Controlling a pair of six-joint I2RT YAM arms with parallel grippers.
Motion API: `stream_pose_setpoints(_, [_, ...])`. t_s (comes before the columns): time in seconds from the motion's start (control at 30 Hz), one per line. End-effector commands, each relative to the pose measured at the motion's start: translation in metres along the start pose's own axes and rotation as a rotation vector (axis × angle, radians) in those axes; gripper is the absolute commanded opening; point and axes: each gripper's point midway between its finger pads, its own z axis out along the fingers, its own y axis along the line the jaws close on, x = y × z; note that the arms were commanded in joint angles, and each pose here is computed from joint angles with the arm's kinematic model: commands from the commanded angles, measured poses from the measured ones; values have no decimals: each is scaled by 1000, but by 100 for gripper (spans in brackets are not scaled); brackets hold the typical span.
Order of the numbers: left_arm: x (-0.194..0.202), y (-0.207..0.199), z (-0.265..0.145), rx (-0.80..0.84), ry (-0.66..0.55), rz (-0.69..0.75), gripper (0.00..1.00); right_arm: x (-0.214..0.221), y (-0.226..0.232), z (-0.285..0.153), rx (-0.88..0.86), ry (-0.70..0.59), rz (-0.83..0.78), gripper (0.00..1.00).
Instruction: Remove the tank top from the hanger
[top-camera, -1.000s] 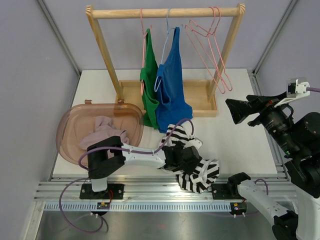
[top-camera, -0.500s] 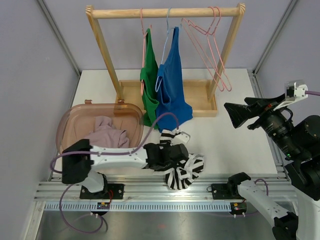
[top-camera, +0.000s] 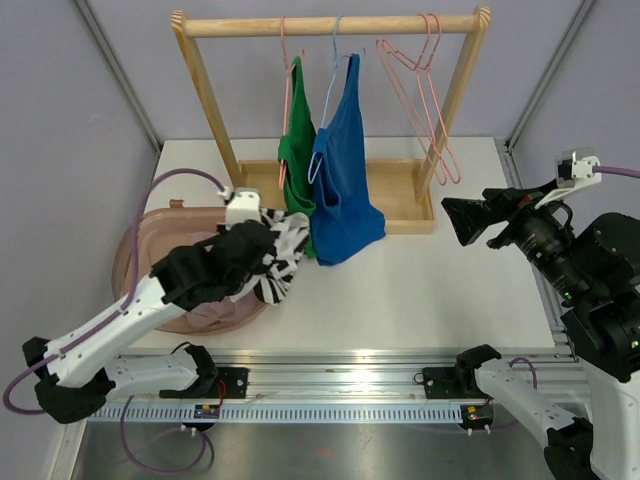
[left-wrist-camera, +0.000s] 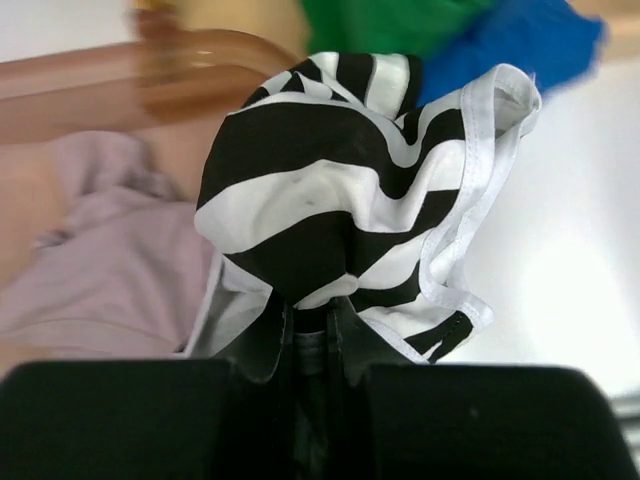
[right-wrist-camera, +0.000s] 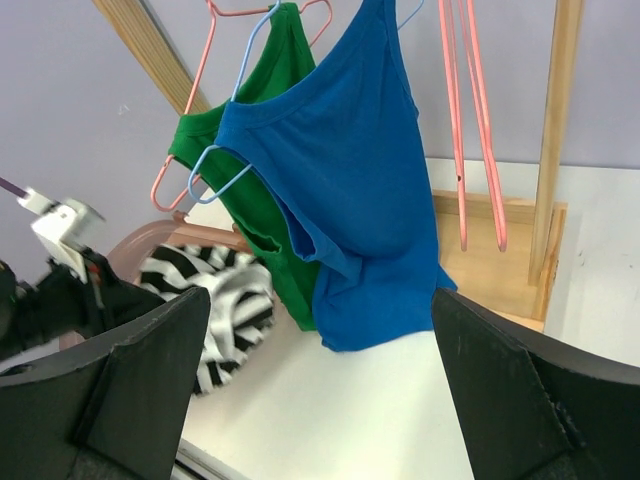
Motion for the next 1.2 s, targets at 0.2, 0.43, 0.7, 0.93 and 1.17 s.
stream_pose_setpoints(0.2, [-32, 109, 3, -184, -17, -168, 0, -23, 27, 28, -155, -72, -8, 99])
stream_pose_setpoints(0.43, [-7, 151, 35, -274, 75, -247, 41, -30, 61, 61, -337, -7, 80, 99])
stream_pose_setpoints(0.7, [2, 144, 35, -217, 50, -262, 99, -21, 39, 145, -202, 116, 205, 92])
stream_pose_setpoints(0.93, [-1, 137, 17, -129, -80, -263, 99, -17, 44, 203, 0, 103, 135, 100])
stream_pose_setpoints(1.17, [-1, 141, 15, -150, -91, -269, 99, -8, 55, 247, 189, 59, 4, 100])
